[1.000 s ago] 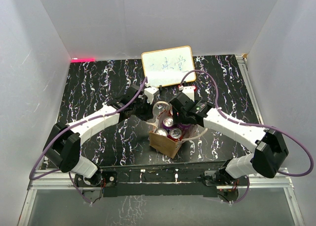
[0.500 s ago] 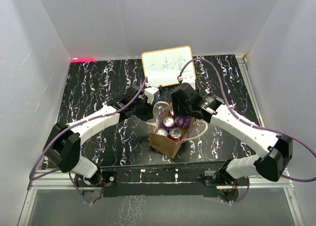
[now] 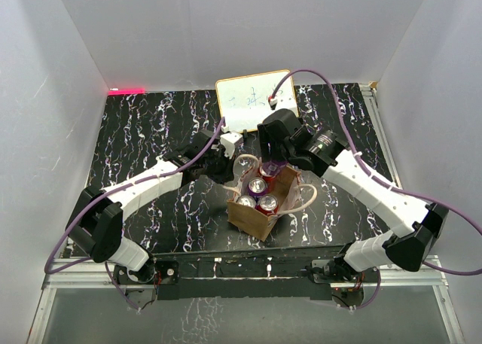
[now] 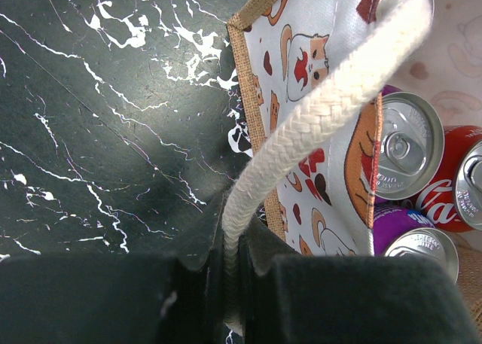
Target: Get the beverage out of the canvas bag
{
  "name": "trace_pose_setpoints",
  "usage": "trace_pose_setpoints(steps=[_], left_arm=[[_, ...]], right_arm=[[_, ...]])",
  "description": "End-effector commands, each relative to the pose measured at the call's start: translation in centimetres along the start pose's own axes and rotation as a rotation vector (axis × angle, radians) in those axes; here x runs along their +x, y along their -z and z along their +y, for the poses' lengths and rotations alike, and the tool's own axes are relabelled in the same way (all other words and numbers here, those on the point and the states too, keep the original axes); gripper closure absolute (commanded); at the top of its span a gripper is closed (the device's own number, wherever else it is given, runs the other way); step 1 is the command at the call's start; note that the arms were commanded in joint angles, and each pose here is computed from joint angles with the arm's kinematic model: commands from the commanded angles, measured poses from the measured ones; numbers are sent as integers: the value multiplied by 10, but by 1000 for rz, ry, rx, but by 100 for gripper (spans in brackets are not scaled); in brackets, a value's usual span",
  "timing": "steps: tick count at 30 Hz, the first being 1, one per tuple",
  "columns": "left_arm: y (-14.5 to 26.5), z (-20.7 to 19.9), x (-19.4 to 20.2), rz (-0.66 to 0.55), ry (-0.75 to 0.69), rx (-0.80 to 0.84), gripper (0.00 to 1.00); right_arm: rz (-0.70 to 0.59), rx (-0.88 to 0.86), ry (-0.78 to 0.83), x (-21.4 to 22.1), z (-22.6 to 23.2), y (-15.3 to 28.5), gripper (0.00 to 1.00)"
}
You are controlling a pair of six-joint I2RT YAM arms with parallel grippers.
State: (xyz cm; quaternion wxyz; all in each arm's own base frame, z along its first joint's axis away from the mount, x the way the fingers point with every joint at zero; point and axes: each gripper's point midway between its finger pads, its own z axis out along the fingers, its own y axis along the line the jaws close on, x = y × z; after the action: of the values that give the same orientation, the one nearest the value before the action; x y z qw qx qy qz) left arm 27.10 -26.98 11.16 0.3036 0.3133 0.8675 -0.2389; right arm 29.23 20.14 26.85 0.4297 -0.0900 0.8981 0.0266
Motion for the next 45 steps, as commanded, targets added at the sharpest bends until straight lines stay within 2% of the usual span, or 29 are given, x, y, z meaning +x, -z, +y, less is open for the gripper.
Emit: trace_pose_setpoints(steps=[1, 9, 13, 17, 26, 38, 45], left_arm=[[10, -9, -13, -26, -24, 20, 100], [10, -10, -13, -26, -23, 21, 100], [10, -10, -13, -27, -22, 24, 100], [8, -11, -12, -20, -17, 30, 100], [5, -13, -11, -12, -12, 42, 100], [5, -11, -10, -10, -13, 33, 100], [7, -12, -11, -16, -16, 32, 100]], right_arm=[[-161, 90, -32, -55, -22, 20, 93], [-162, 170, -108, -71, -85, -3, 93], [-129, 223, -172, -61, -130, -25, 93], [-79, 238, -226, -41, -153, -50, 93], [47, 249, -317, 16, -183, -102, 93], [62, 261, -365, 33, -200, -137, 93], [81, 293, -338, 43, -206, -156, 93]])
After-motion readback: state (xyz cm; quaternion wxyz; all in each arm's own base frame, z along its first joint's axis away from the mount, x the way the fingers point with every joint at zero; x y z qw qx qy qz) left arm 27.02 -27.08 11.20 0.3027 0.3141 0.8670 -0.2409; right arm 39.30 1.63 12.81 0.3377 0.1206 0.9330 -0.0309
